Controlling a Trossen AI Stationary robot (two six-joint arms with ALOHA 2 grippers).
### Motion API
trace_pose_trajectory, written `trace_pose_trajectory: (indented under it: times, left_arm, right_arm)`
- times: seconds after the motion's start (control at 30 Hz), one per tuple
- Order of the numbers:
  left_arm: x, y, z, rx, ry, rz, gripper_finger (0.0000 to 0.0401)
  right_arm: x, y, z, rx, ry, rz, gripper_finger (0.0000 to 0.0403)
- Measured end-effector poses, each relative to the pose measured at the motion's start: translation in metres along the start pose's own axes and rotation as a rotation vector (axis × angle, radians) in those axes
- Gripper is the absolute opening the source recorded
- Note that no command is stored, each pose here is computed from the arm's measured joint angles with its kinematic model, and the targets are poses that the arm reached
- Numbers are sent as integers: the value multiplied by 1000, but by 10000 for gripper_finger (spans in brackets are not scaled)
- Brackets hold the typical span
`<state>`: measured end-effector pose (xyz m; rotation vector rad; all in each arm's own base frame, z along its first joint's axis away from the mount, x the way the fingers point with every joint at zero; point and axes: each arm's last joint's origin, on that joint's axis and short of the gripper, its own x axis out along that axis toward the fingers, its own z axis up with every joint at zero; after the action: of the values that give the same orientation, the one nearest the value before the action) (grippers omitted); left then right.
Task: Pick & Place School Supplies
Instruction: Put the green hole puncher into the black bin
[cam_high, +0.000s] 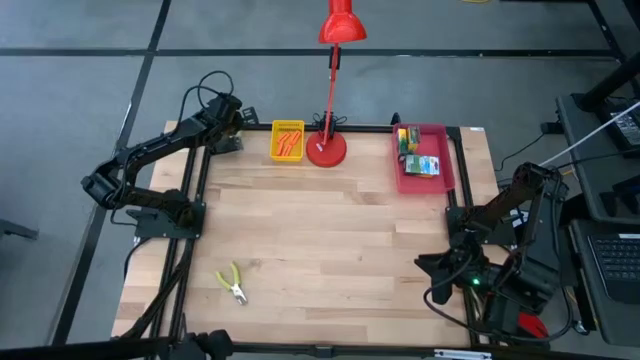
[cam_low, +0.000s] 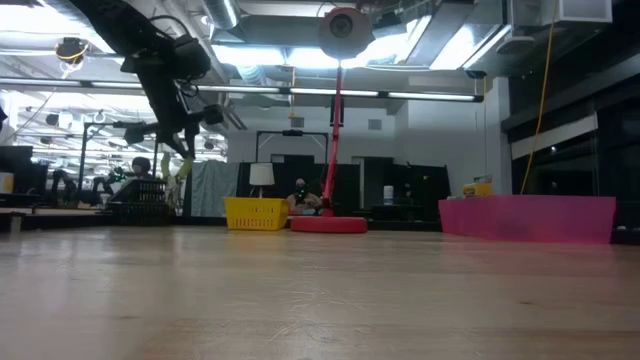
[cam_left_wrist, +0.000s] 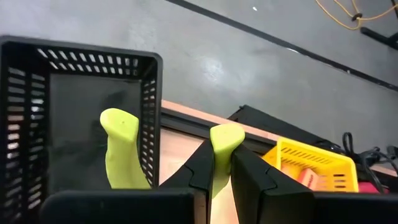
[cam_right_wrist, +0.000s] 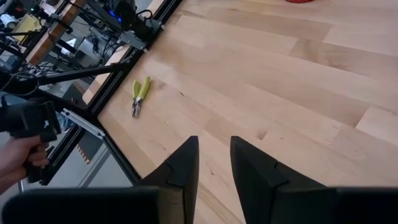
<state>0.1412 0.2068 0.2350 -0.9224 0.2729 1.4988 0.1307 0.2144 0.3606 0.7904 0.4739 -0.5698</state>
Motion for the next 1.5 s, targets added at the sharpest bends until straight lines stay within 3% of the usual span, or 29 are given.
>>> trace_pose_trajectory:
  times: [0.2,0.4,0.67,1.07,1.5]
  left_arm:
    - [-1,-1,1,-11,4,-17,28]
    - [-17,-2,11,-60,-83,-84,28]
    - [-44,12,21,-92,-227,6,28]
    - [-18,3,11,-122,-301,141,28]
    - [13,-3,-12,-63,-252,256,28]
  right_arm:
    - [1,0,0,2,-1,-2,93]
    - [1,0,1,4,-1,-6,93]
    - [3,1,2,6,-3,-14,93]
    - [3,1,2,11,-1,-12,94]
    - [3,1,2,17,1,-12,94]
